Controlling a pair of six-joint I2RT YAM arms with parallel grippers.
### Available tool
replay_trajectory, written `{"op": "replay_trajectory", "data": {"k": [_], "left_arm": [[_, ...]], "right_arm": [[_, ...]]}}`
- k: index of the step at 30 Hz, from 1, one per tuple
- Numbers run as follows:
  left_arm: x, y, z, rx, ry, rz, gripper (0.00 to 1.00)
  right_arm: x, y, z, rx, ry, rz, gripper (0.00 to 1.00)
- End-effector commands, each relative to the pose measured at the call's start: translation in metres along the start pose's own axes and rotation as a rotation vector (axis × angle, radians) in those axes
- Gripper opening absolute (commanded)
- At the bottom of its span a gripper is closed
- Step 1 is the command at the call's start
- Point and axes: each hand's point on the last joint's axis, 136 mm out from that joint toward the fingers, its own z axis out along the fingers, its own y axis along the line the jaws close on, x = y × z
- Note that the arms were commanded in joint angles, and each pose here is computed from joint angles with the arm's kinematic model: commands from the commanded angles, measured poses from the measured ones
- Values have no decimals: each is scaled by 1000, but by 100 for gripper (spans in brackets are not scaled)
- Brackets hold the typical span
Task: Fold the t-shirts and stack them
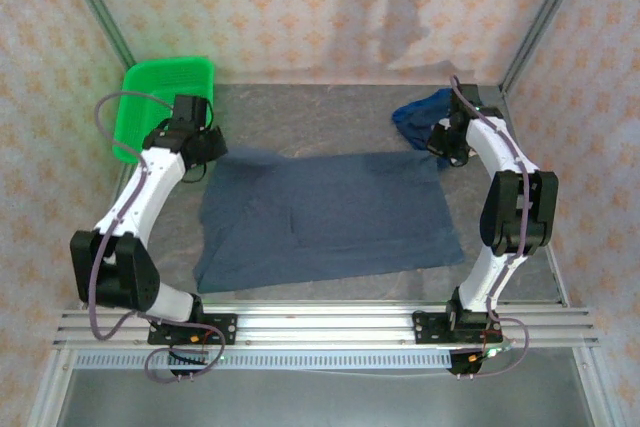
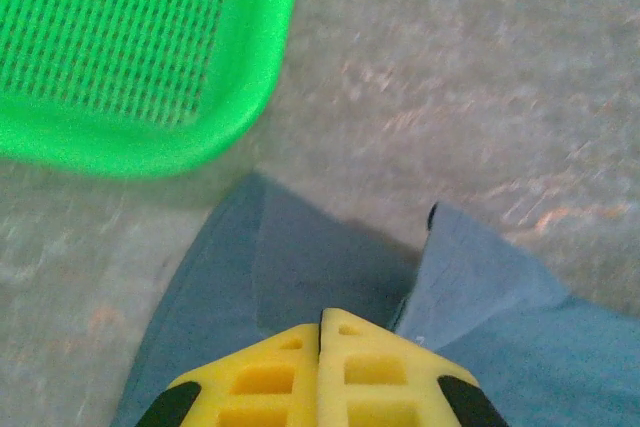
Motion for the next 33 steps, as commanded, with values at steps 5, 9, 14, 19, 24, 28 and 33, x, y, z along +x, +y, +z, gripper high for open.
{"op": "replay_trajectory", "data": {"k": [5, 9, 14, 19, 24, 28, 33], "left_arm": [[54, 51, -26, -116, 5, -91, 0], [86, 72, -39, -151, 19, -128, 0], [129, 95, -38, -201, 68, -206, 0], [162, 107, -30, -212, 101, -267, 0], [181, 115, -21, -232, 130, -305, 0], [195, 122, -14, -270, 164, -321, 0], [210, 131, -7, -314, 183, -346, 0]], "right_arm": [[8, -17, 0, 58, -6, -47, 0], [19, -25, 3, 69, 6, -36, 0], [43, -35, 13, 75, 46, 4, 0], [62, -46, 23, 101, 76, 28, 0], [70, -52, 32, 120, 98, 38, 0], [79, -56, 40, 129, 127, 54, 0], [88, -62, 46, 151, 147, 75, 0]]}}
